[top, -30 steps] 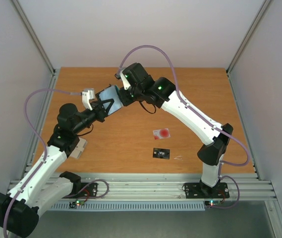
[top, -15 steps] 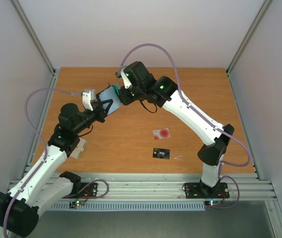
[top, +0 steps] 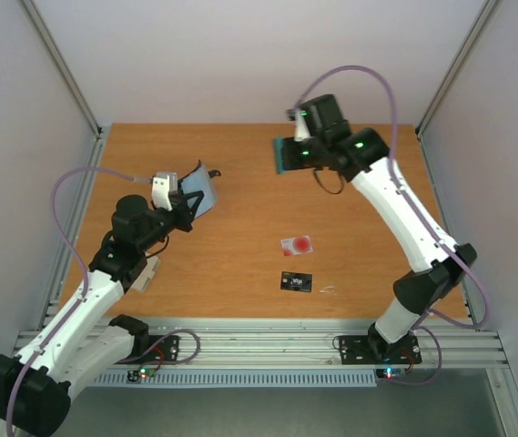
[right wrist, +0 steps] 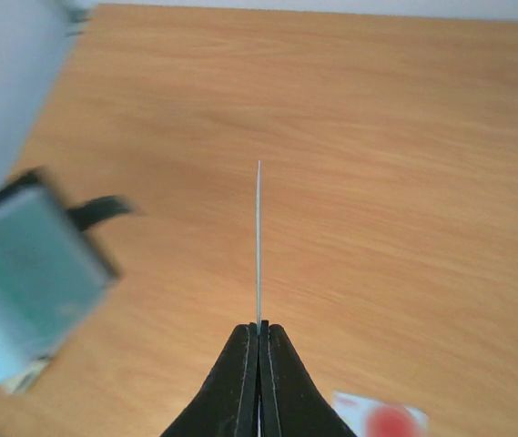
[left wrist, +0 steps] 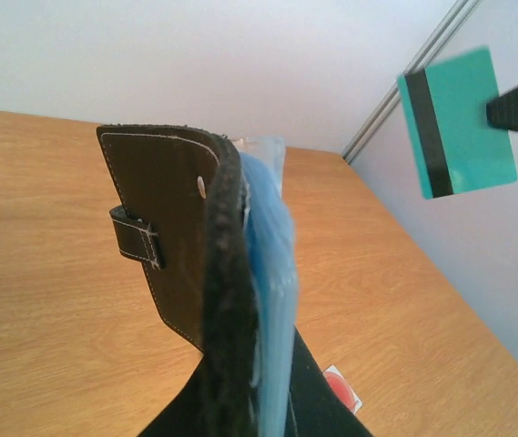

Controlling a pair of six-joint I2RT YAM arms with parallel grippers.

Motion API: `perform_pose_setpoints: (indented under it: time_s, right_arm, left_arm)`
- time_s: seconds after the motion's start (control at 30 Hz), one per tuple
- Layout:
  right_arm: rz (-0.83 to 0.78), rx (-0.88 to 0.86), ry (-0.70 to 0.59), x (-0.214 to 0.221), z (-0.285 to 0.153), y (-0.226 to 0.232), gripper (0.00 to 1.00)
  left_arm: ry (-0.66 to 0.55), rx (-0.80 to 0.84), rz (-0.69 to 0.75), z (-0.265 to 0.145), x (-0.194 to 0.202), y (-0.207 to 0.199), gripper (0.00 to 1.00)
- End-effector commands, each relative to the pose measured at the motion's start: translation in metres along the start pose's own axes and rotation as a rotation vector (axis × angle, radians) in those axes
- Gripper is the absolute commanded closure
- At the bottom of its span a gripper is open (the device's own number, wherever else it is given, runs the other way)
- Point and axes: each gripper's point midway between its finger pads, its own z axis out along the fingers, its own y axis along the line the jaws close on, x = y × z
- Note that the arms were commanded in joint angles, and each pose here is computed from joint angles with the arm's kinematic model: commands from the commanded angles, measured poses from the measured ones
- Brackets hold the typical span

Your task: Take the credit cards out of the card holder

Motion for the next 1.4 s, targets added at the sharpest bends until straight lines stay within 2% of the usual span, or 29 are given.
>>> perform_pose_setpoints:
  time_s: [0.0, 0.1, 0.17, 0.23, 0.37, 0.47, 0.57, 0.67, 0.77, 0.83, 1.03, 1.37]
  right_arm:
    - [0.232, 0.303, 0.066, 0.032, -0.038, -0.101, 0.99]
    - [0.357, 0.597, 0.06, 0.062, -0.075, -0.157, 0.99]
    - [0.397, 0.74, 0.04, 0.077, -0.095, -0.178, 0.99]
    - [0.554, 0.93, 0.015, 0.101, -0.126, -0.197, 0.99]
    - [0.714, 1.042, 0.083, 0.125, -0.14, -0.21, 0.99]
    - [0.816, 1.048, 0.196, 0.132, -0.126, -0.214, 0.99]
    - [0.923, 1.141, 0.326, 0.149, -0.119, -0.224, 0.99]
    - [1.097, 1.182, 0.38, 0.171, -0.104, -0.231, 0.99]
    - [1.204, 1.262, 0.407, 0.186, -0.091, -0.236, 0.99]
    - [1.226, 1.314, 0.433, 0.192, -0.079, -0.242, 0.99]
    - [1.321, 1.402, 0.681, 0.234, -0.035, -0.249, 0.99]
    - [1.342, 1.516, 0.768, 0.258, -0.01, -0.263, 0.99]
  left_arm:
    - [-0.077, 0.003, 0.048, -0.008, -0.017, -0.006, 1.0]
    - [-0.083, 0.003, 0.053, -0.009, -0.017, -0.006, 1.0]
    - [-0.086, 0.006, 0.052, -0.008, -0.017, -0.006, 1.0]
    - [-0.088, 0.007, 0.048, -0.007, -0.016, -0.005, 1.0]
    - [-0.089, 0.012, 0.044, -0.008, -0.014, -0.006, 1.0]
    - [-0.089, 0.014, 0.043, -0.009, -0.014, -0.006, 1.0]
    - [-0.103, 0.015, 0.046, -0.012, -0.017, -0.007, 1.0]
    - [-0.109, 0.012, 0.05, -0.015, -0.017, -0.007, 1.0]
    - [-0.116, 0.008, 0.053, -0.017, -0.017, -0.007, 1.0]
    - [-0.124, 0.008, 0.057, -0.018, -0.018, -0.007, 1.0]
    - [-0.133, 0.006, 0.069, -0.023, -0.019, -0.008, 1.0]
    - [-0.141, -0.002, 0.079, -0.024, -0.02, -0.007, 1.0]
